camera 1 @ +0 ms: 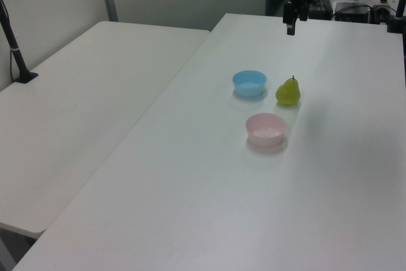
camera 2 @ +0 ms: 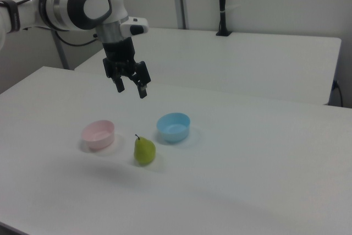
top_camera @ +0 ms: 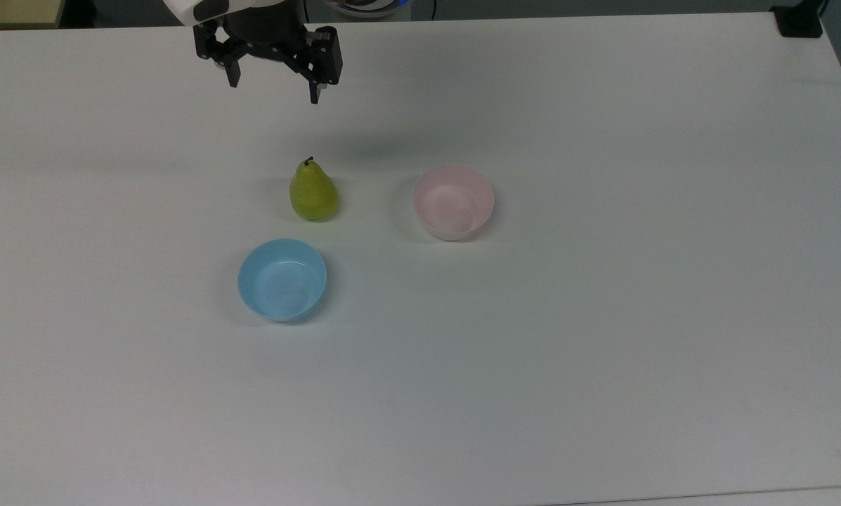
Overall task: Place the pear in the bowl
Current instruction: 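Move the open gripper toward the green pear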
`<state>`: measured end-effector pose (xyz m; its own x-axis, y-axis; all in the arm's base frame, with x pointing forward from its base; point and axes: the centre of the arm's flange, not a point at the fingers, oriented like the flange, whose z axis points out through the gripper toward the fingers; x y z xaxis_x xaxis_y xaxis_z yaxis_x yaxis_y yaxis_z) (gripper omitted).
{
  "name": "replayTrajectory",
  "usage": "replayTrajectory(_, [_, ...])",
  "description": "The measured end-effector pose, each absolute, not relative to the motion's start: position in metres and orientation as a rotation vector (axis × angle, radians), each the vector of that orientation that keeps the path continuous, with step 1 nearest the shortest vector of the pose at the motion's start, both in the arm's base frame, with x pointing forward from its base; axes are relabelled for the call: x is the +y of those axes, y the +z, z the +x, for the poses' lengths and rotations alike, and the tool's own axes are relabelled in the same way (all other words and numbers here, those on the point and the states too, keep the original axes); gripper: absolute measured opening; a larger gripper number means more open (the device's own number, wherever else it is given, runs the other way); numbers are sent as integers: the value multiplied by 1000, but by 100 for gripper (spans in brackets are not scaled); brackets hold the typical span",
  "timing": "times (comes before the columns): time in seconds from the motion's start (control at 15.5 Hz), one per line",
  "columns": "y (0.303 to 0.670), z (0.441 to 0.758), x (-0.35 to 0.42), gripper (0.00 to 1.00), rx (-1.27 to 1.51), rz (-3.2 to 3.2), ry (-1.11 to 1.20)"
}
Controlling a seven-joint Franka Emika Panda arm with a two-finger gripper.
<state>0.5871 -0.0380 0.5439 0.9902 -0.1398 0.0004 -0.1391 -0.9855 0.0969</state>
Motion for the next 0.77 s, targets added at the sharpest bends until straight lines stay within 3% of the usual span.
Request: replayTrajectory(0.77, [550,580,-46,100,-263,3106,-40])
